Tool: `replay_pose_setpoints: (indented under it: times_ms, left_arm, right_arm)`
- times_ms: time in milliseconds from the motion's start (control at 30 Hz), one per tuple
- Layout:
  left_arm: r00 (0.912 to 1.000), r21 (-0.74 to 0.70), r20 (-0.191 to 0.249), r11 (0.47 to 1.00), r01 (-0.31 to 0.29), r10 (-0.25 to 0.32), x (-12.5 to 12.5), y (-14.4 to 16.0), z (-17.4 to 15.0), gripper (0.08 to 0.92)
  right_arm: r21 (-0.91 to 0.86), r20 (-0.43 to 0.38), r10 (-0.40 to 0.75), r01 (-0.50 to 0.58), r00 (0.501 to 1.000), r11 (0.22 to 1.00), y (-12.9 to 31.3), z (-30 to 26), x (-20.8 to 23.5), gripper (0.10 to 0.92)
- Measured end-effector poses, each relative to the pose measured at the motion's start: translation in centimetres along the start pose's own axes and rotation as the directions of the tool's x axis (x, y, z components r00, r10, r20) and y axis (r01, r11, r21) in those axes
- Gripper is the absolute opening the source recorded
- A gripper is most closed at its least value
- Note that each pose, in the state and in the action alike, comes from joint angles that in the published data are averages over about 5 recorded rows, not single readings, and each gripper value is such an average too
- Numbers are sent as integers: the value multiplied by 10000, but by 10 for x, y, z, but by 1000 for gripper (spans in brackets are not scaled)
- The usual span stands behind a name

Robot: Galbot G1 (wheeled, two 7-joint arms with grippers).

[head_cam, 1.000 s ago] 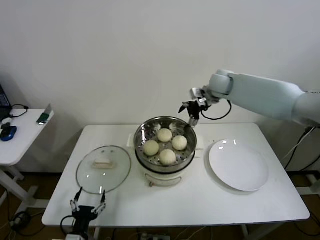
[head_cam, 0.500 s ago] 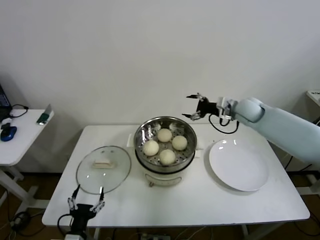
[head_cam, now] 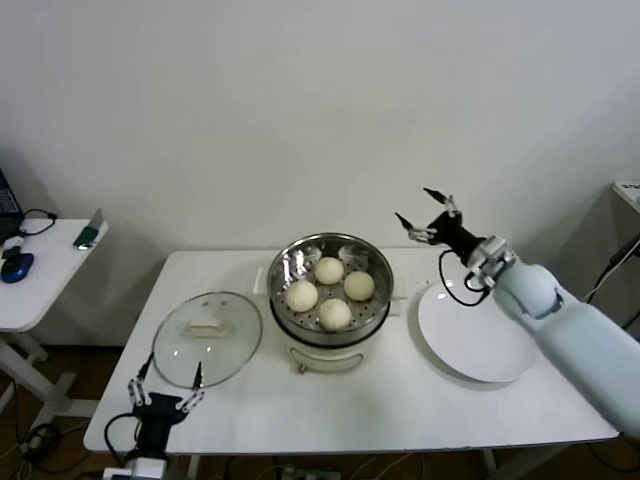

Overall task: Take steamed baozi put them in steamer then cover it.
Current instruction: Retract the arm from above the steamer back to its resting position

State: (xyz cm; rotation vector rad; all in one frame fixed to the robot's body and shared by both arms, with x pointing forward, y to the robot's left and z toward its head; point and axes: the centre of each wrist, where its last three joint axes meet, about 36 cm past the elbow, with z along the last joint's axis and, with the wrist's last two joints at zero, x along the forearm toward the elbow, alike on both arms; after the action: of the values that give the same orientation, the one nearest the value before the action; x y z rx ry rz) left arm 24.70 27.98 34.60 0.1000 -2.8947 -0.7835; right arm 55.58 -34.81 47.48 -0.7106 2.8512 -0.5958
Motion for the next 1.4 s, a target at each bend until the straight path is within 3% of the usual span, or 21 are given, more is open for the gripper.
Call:
replay_pose_setpoints:
  times_ms: [133, 267, 467, 700, 833, 1000, 1400]
  left_arm:
    - [9999, -1588, 130, 9873, -24, 45, -6, 5, -4, 823]
    - [9995, -3502, 248, 9366, -75, 173, -13, 6, -7, 823]
    - [9988, -5878, 404, 8090, 26, 262, -27, -2, -4, 823]
    - [9977, -7808, 619, 6240, 311, 277, -54, -14, 14, 823]
    - [9975, -8501, 652, 5250, 406, 285, -75, -16, 28, 823]
    - [9976, -8970, 583, 4406, 356, 381, -103, -17, 44, 823]
    - [9986, -9375, 343, 3474, 185, 395, -156, -17, 70, 823]
  right_arm:
    - [-709, -167, 987, -996, 9950, 9925, 15, 14, 30, 823]
    - [-1249, -499, 1759, -1809, 9831, 9755, 26, 26, 60, 823]
    - [-1709, -1096, 2521, -2681, 9615, 9481, 38, 42, 103, 823]
    - [-1829, -1707, 2934, -3228, 9406, 9286, 45, 55, 141, 823]
    - [-1804, -1948, 3086, -3433, 9310, 9217, 46, 61, 153, 823]
    - [-1755, -2229, 3213, -3621, 9203, 9154, 47, 69, 164, 823]
    - [-1719, -2571, 3247, -3737, 9102, 9115, 55, 81, 171, 823]
